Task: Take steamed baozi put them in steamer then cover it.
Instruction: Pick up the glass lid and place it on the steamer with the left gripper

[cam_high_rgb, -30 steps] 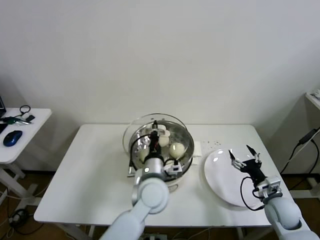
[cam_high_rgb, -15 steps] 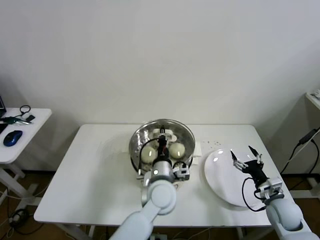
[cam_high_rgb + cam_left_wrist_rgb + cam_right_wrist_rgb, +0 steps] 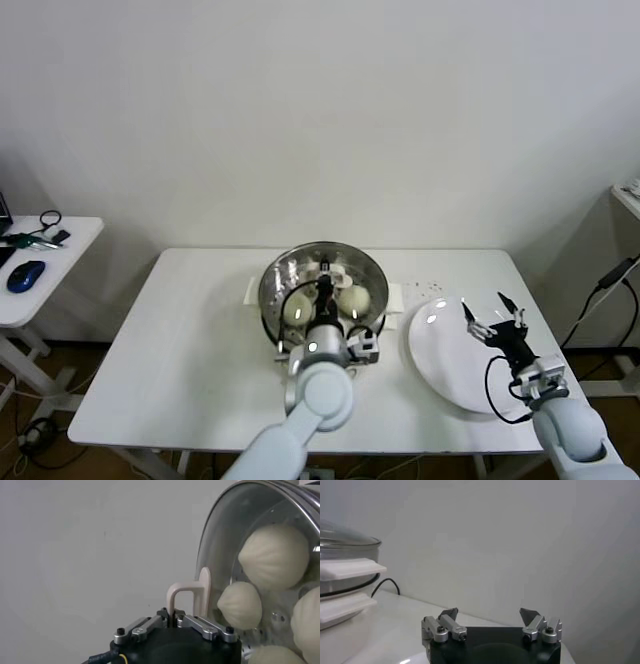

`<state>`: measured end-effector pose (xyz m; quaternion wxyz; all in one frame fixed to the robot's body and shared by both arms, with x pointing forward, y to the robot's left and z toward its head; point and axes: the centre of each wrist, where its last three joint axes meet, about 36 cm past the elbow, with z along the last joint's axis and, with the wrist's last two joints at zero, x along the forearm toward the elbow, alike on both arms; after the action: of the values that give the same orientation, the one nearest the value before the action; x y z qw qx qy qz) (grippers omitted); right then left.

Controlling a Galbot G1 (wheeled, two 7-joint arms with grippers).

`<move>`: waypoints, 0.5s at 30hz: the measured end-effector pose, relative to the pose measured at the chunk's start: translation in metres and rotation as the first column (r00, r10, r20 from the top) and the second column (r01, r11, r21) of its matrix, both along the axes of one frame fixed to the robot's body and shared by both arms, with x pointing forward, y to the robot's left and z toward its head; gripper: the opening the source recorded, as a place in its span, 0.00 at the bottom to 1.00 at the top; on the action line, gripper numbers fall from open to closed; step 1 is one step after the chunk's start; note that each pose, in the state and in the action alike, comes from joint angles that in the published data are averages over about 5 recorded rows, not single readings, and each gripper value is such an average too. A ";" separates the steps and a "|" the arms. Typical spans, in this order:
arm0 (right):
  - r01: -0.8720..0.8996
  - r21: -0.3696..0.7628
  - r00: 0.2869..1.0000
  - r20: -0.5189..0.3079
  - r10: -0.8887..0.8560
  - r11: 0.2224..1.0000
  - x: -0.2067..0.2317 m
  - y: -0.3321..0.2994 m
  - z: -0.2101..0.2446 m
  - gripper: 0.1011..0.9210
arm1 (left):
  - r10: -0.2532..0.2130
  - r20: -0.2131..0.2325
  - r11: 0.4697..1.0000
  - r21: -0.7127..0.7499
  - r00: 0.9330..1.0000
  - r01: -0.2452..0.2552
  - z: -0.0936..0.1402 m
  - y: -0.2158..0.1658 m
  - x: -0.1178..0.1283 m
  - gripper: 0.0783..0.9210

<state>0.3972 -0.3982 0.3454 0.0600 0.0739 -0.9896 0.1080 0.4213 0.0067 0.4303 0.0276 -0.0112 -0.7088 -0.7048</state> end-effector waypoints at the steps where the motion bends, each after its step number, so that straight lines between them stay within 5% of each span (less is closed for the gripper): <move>1: -0.001 0.000 1.000 0.000 0.001 1.000 0.000 0.000 0.000 0.88 | 0.000 0.000 1.000 0.001 1.000 0.000 -0.001 0.000 0.000 0.08; 15: -0.009 -0.003 1.000 0.000 0.009 1.000 -0.003 0.000 -0.002 0.88 | -0.005 0.015 1.000 0.001 1.000 0.005 -0.009 0.002 0.000 0.08</move>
<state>0.3945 -0.3983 0.3437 0.0594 0.0780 -0.9891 0.1098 0.4217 0.0089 0.4217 0.0204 -0.0076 -0.7084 -0.7054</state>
